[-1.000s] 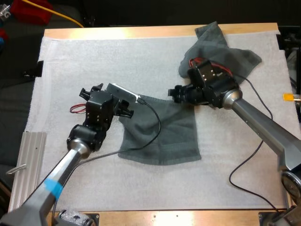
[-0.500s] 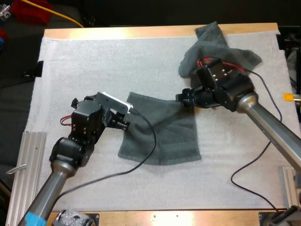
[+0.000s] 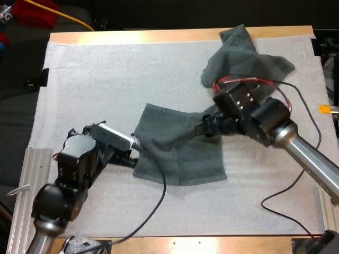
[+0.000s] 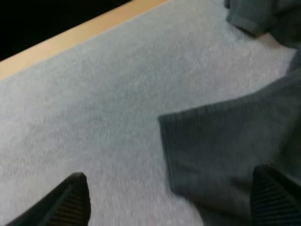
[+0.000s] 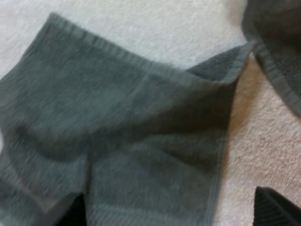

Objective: Pick towel from pile, fold and stack

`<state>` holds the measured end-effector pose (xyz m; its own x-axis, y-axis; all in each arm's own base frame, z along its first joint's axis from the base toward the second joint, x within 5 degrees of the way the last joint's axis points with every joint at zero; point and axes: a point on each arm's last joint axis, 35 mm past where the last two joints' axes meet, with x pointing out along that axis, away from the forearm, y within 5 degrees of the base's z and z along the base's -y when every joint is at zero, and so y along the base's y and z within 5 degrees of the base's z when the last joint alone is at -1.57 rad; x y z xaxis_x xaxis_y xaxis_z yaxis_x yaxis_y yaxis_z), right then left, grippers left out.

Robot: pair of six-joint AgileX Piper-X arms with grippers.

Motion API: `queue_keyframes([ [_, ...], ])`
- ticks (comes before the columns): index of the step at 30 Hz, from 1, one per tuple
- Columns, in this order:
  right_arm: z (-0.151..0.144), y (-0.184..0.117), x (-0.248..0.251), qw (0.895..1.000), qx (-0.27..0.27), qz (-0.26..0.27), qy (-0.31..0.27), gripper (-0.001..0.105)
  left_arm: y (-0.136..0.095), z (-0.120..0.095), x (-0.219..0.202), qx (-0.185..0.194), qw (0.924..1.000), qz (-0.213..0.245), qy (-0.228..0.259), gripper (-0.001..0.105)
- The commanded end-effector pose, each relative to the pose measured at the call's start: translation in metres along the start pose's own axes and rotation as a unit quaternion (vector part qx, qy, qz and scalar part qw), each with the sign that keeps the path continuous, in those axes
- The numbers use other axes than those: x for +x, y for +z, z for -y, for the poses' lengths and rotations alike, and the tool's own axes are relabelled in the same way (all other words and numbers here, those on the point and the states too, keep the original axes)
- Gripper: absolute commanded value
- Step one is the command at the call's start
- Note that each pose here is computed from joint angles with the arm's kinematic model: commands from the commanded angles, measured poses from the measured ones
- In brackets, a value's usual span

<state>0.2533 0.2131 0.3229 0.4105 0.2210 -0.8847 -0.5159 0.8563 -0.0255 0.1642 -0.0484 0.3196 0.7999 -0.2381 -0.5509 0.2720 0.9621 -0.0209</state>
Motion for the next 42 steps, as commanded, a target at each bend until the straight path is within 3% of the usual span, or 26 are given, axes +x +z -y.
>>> queue_keyframes([
  [1,-0.002,-0.003,-0.012,1.0,-0.009,0.004,-0.01,0.069,-0.003,0.001,-0.007,-0.006,0.9999,-0.009,-0.011,0.068],
  [6,-0.009,-0.015,-0.03,0.999,-0.02,0.001,-0.028,0.069,-0.013,0.005,-0.026,-0.016,0.9974,-0.024,-0.066,0.068],
  [13,-0.004,-0.04,-0.051,1.0,0.011,0.009,-0.025,0.069,-0.023,0.007,-0.046,-0.031,0.9943,-0.033,-0.096,0.068],
  [19,0.003,-0.069,-0.065,0.999,0.038,0.019,-0.021,0.069,-0.033,0.007,-0.05,-0.036,0.9909,-0.074,-0.106,0.068],
  [23,0.009,-0.09,-0.072,0.998,0.056,0.027,-0.018,0.069,-0.039,0.009,-0.052,-0.042,0.9848,-0.102,-0.134,0.068],
  [32,0.018,-0.132,-0.08,0.994,0.099,0.04,-0.013,0.069,-0.049,0.009,-0.054,-0.053,0.9782,-0.152,-0.132,0.068],
  [42,0.021,-0.157,-0.075,0.993,0.117,0.034,-0.003,0.069,-0.058,0.008,-0.057,-0.061,0.9728,-0.193,-0.112,0.068],
])
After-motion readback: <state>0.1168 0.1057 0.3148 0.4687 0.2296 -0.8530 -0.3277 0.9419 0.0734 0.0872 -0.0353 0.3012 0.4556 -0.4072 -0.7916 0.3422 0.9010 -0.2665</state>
